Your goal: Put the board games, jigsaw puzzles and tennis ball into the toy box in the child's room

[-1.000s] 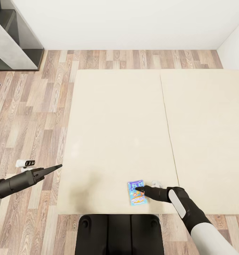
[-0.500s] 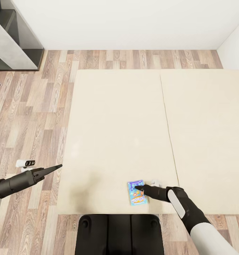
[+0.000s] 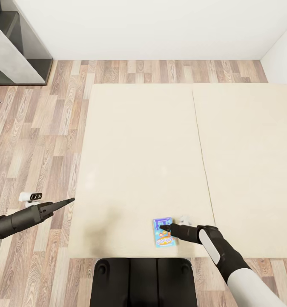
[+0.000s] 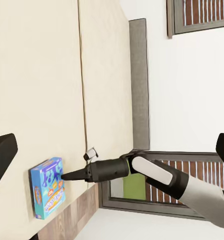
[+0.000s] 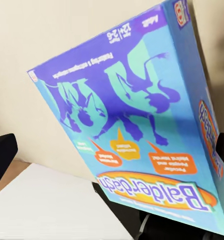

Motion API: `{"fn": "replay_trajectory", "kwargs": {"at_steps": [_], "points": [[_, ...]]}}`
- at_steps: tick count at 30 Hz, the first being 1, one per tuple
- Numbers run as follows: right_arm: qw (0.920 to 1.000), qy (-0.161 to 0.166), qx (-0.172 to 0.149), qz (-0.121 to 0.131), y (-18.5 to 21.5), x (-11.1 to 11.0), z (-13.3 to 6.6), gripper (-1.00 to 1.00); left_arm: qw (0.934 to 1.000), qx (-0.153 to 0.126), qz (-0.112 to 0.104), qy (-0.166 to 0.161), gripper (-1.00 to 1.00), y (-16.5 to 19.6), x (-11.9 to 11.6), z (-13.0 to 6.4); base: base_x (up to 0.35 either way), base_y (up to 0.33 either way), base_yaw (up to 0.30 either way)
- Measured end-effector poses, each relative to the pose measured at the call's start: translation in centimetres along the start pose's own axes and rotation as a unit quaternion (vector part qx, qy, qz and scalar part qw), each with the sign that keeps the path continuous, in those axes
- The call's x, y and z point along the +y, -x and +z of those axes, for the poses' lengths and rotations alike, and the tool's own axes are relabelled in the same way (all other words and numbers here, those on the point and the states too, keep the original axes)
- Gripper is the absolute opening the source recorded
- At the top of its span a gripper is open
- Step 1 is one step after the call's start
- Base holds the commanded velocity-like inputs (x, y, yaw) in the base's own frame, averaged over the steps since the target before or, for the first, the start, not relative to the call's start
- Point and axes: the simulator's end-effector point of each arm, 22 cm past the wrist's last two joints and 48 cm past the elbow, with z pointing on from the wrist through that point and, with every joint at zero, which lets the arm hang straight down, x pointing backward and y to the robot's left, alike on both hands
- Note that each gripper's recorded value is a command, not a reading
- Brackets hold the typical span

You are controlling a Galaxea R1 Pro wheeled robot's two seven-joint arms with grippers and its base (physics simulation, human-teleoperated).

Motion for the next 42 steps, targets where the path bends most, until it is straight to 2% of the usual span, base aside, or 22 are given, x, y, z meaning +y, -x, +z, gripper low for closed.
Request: {"fn": "replay_trajectory", "kwargs": {"at_steps": [20, 42], "points": [[1.0000, 0.001, 0.007, 0.004, -0.4, -0.5, -0.2, 1.00, 1.0000, 0.000, -0.001, 0.000, 1.00, -0.1, 0.1, 0.0, 0.000, 0.000, 0.000], [0.9997, 0.000, 0.021, 0.015, -1.7, -1.3, 0.9, 1.00, 0.9998, 0.006, -0.015, 0.007, 1.00, -0.9, 1.5, 0.1, 0.000, 0.000, 0.000]]}}
